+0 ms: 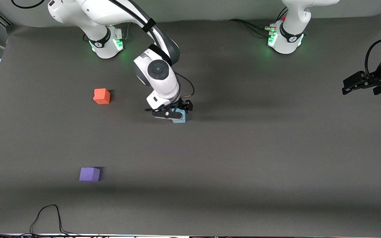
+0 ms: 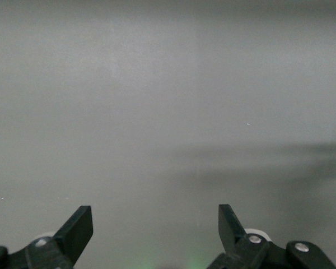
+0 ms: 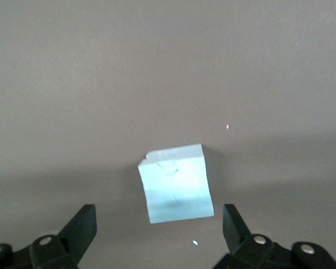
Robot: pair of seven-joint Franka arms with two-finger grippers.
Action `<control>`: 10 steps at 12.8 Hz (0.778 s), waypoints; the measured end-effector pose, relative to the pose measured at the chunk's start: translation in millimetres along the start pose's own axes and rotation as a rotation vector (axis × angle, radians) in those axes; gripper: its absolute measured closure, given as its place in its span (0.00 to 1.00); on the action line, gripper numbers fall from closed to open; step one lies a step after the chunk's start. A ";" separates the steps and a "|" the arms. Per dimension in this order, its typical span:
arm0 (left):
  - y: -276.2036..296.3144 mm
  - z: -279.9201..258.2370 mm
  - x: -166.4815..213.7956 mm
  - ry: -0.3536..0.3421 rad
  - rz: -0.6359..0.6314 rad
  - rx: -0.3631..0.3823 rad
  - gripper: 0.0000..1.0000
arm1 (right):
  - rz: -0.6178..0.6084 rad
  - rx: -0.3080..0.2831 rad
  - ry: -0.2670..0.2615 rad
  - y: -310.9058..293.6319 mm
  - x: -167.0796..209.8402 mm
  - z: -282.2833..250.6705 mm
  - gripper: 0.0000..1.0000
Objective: Place blue block between orange and purple blocks
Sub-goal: 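Lift the blue block with the right gripper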
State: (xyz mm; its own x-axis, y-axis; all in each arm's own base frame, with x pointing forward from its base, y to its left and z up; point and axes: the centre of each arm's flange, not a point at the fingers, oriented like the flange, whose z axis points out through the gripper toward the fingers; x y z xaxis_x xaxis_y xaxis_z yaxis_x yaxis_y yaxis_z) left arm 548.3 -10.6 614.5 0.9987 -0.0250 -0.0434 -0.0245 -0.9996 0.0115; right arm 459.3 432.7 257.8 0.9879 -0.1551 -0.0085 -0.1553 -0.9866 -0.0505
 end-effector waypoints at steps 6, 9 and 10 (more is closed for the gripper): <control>0.8 0.0 1.9 0.010 0.010 0.020 0.00 | -0.046 -0.004 0.035 4.2 -7.7 53.9 0.00; 0.7 0.4 2.1 0.009 0.041 0.024 0.00 | -0.047 0.008 0.048 7.3 -6.0 73.1 0.00; 0.6 0.5 2.1 0.009 0.045 0.025 0.00 | -0.048 0.010 0.049 7.2 -6.0 74.7 0.00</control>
State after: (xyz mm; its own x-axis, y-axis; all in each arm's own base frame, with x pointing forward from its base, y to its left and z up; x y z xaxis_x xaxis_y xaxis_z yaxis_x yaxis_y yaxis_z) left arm 550.4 -11.3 613.8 0.9970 -0.0699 -0.0345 -0.0704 -0.9975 -0.0118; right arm 452.2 430.3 182.9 0.9929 -0.1106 0.0434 -0.1079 -0.9924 -0.0599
